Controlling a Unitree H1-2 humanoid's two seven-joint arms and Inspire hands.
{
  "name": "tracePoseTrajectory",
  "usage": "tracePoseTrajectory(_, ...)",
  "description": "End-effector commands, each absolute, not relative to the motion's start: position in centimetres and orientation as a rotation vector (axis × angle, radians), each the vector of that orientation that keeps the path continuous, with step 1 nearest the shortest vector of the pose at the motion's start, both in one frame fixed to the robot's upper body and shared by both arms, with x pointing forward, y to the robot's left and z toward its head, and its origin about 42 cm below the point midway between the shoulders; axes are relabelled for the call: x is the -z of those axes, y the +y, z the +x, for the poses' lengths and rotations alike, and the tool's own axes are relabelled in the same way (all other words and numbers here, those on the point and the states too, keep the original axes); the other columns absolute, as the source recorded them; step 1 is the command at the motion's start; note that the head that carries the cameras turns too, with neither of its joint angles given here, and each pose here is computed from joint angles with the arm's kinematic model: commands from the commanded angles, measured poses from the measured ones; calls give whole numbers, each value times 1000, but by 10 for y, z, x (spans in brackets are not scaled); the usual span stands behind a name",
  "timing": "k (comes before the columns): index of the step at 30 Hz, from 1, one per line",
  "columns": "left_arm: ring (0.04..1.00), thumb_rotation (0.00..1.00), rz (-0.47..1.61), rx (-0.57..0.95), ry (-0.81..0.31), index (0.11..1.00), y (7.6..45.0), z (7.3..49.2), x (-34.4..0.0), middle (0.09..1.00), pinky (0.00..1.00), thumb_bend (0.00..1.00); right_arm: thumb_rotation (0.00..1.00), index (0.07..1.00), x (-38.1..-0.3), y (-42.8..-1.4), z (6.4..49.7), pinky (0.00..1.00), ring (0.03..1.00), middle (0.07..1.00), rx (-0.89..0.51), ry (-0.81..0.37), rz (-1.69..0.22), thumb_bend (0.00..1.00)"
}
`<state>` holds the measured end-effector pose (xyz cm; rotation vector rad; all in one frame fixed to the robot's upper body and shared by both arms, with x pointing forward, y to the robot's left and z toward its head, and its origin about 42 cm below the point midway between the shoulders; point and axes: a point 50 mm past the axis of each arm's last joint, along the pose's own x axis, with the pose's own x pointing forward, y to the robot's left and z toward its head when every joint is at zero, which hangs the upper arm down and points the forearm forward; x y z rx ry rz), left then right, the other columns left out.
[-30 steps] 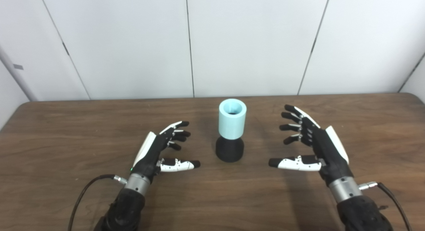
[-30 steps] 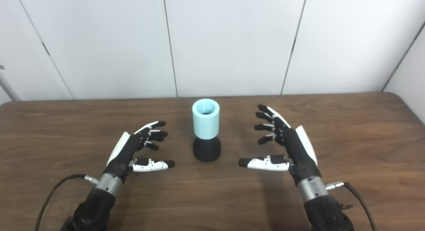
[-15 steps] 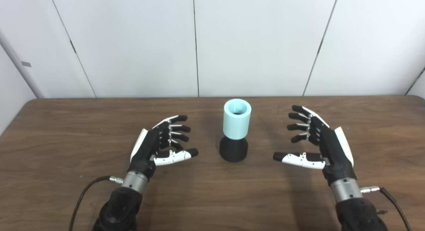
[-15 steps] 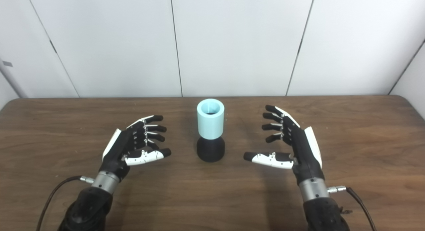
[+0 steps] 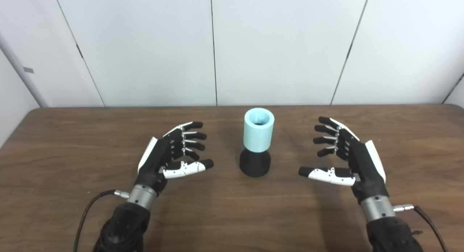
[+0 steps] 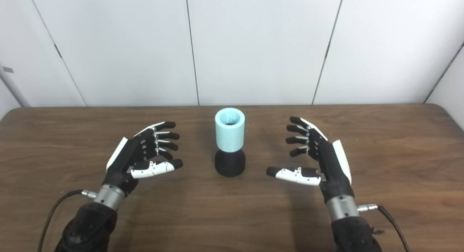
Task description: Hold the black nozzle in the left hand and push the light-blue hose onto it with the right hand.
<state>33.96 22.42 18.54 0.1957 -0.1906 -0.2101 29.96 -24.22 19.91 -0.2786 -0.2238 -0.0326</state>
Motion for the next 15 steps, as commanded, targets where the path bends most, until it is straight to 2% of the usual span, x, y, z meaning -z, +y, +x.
tracePoseTrajectory(1,611,0,187,209,-258,705,224,342,-204,682,468,817,115,823,-214,-241,300,529,694,784,21,-310,-277,750)
tracePoseTrajectory(15,622,0,168,215,-228,708,225,344,-198,687,462,809,106,823,-213,-242,298,536,697,783,18,-311,-272,749)
